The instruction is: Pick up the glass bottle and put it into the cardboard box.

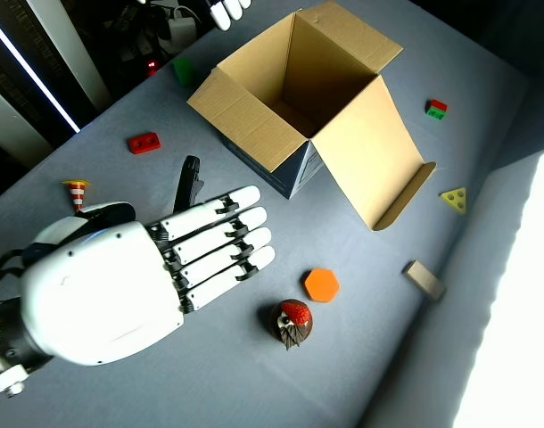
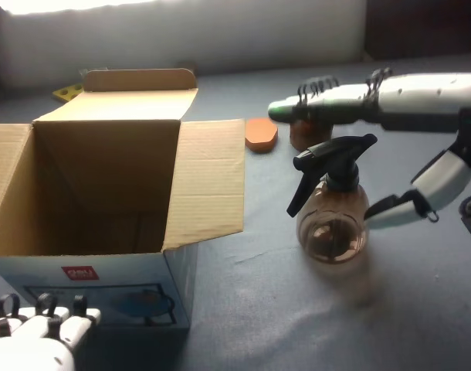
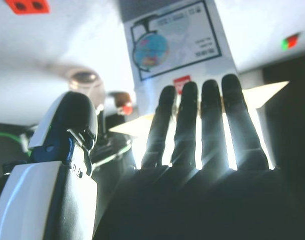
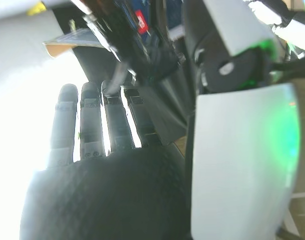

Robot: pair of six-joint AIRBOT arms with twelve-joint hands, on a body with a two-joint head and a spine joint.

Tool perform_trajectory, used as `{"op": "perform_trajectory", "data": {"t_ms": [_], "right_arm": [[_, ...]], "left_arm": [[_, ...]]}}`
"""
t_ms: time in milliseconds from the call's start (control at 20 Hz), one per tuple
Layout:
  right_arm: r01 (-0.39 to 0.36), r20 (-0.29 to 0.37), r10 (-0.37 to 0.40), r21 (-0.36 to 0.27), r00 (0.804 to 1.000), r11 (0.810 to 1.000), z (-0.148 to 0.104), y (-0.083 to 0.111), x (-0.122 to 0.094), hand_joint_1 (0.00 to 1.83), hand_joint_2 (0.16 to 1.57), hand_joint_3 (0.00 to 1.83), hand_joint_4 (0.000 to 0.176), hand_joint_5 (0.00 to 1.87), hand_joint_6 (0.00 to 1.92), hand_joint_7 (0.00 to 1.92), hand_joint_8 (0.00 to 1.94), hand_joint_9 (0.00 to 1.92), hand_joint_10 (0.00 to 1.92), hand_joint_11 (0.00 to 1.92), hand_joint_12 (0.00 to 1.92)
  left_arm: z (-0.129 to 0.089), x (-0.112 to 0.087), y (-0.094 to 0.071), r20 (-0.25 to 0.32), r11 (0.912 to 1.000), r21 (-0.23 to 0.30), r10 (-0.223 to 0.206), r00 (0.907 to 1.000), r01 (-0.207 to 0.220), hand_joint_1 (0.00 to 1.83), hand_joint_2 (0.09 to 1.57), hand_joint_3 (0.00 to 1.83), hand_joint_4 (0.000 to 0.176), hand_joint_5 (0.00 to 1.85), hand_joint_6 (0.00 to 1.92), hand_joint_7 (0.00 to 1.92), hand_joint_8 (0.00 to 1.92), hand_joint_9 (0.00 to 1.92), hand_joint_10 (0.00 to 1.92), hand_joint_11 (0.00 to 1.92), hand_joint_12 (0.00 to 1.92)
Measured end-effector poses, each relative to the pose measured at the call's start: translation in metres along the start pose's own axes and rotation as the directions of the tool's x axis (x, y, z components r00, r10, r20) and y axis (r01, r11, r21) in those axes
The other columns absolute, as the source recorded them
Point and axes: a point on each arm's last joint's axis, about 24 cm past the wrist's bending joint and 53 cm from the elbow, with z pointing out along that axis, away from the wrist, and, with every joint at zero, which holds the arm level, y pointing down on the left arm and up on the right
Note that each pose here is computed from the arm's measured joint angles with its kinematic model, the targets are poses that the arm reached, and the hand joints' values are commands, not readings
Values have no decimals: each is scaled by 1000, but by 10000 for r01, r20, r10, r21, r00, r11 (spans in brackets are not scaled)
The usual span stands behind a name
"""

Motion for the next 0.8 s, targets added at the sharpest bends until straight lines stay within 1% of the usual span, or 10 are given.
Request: {"op": "perform_trajectory", "data": {"t_ms": [100,150,250,350,450,550,600,750,800], "right_arm": [[92,-59,-92,33,9999,10000,4,-1,3,1106,703,418,0,0,0,0,0,0,0,0,0],[39,-11,-39,27,10000,10000,5,-2,2,1109,704,421,0,0,0,0,0,0,0,0,0],[-48,135,46,106,9999,9999,9,-4,-1,1113,708,428,0,0,0,0,0,0,0,0,0],[-51,156,49,134,9999,9999,12,-4,-1,1102,707,438,0,0,0,0,0,0,0,0,0],[-72,197,69,142,9998,9999,14,-6,-2,1097,705,442,0,0,0,0,0,0,0,0,0],[-67,244,63,194,9997,9998,14,-7,-3,1098,706,445,0,0,0,0,0,0,0,0,0],[-25,253,20,202,9997,9998,14,-7,-4,1092,705,448,0,0,0,17,7,6,3,0,0],[-8,247,3,198,9997,9998,14,-7,-3,1089,704,450,0,0,0,21,8,9,4,0,0],[-18,244,13,193,9997,9998,15,-7,-3,1089,707,455,0,0,0,17,6,7,3,0,0]], "left_arm": [[1,0,-3,55,9999,94,49,10000,-50,216,1286,5,0,100,0,113,0,103,2,0,443],[2,1,-4,83,9999,159,-26,10000,25,220,1289,4,0,100,0,113,0,107,3,0,470],[3,8,-3,-60,9999,158,15,10000,-14,178,1310,7,0,96,0,107,2,94,4,0,392],[3,13,-3,-212,9999,136,44,9998,-41,163,1317,7,0,95,0,106,2,91,3,0,366],[4,10,-12,-77,9991,418,72,9999,-68,157,1320,3,0,115,5,121,3,104,5,0,462],[5,10,-18,-46,9981,599,125,9999,-122,163,1319,1,0,128,7,132,4,114,7,0,493],[5,13,-20,-118,9976,680,165,9998,-157,168,1318,1,0,131,7,136,4,118,7,0,505],[5,14,-21,-151,9973,707,206,9997,-195,169,1318,0,0,122,3,137,4,119,7,0,509],[5,14,-20,-117,9976,663,208,9997,-200,185,1314,0,0,135,5,149,5,129,8,0,544]]}}
